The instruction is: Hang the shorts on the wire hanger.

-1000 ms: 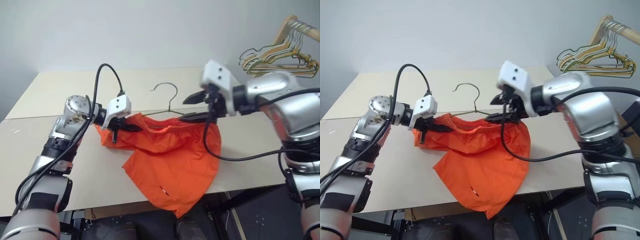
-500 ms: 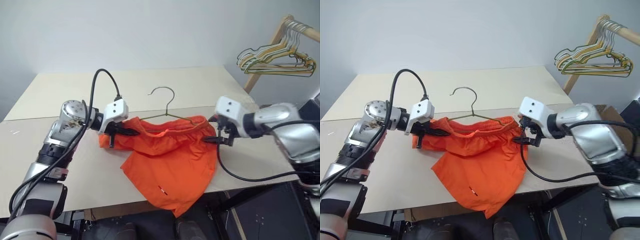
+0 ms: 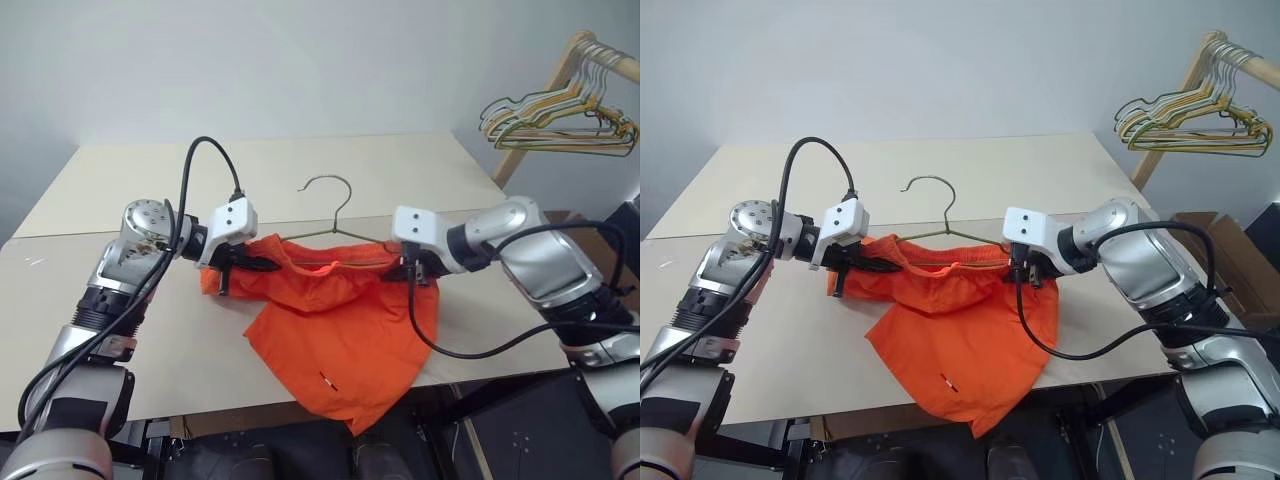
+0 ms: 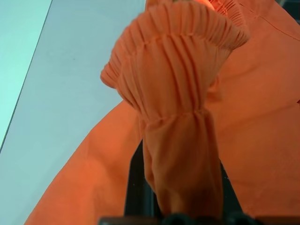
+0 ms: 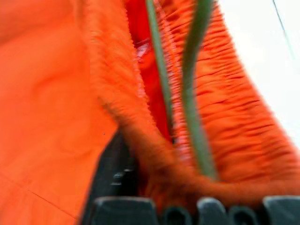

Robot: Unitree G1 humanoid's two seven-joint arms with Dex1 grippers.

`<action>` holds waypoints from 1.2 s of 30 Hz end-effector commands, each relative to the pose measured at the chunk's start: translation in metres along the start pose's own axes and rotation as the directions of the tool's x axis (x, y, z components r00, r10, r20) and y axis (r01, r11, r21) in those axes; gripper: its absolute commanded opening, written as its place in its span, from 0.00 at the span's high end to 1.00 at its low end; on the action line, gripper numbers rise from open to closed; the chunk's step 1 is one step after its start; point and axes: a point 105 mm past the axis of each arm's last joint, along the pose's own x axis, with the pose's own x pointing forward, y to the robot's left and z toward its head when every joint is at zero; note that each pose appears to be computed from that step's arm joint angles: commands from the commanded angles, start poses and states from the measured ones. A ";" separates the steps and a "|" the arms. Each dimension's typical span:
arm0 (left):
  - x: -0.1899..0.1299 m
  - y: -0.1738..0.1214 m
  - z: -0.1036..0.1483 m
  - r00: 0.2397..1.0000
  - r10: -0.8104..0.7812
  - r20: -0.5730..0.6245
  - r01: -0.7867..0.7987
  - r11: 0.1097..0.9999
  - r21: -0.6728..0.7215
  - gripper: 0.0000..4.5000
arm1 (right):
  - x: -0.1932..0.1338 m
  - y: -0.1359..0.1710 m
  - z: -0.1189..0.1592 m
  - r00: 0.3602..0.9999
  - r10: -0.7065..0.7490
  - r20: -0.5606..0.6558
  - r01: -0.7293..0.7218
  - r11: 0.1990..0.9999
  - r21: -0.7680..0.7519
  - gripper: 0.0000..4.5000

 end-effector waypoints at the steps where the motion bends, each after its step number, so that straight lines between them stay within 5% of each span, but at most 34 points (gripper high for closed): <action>1: -0.003 0.001 0.014 1.000 0.007 0.028 -0.008 0.999 0.054 1.00 | -0.005 0.001 0.010 1.000 0.017 0.005 -0.017 0.999 -0.031 0.95; 5: -0.003 0.000 0.015 1.000 -0.002 0.032 -0.001 0.997 0.076 1.00 | -0.004 0.007 0.005 0.999 0.037 -0.009 -0.037 0.999 -0.031 1.00; 15: -0.019 0.014 0.030 0.988 0.063 0.140 -0.074 0.995 0.073 0.34 | -0.017 0.040 -0.024 0.996 0.088 0.025 -0.092 0.966 0.242 1.00; 20: -0.040 0.028 0.055 0.926 0.197 0.322 -0.198 0.980 -0.027 0.00 | -0.033 0.055 -0.065 0.999 -0.048 -0.007 0.042 0.802 0.595 1.00; 24: -0.050 0.029 0.089 0.797 0.296 0.527 -0.247 0.955 -0.163 0.00 | -0.055 0.060 -0.093 0.976 -0.197 -0.092 0.196 0.609 0.769 1.00; 28: -0.059 0.006 0.123 0.651 0.250 0.716 -0.052 0.957 -0.286 0.00 | -0.080 0.060 -0.125 0.889 -0.378 -0.258 0.406 0.391 0.826 1.00; 36: -0.051 -0.023 0.142 0.605 0.237 0.760 -0.022 0.959 -0.281 0.00 | -0.127 0.046 -0.163 0.657 -0.604 -0.452 0.580 0.022 0.814 1.00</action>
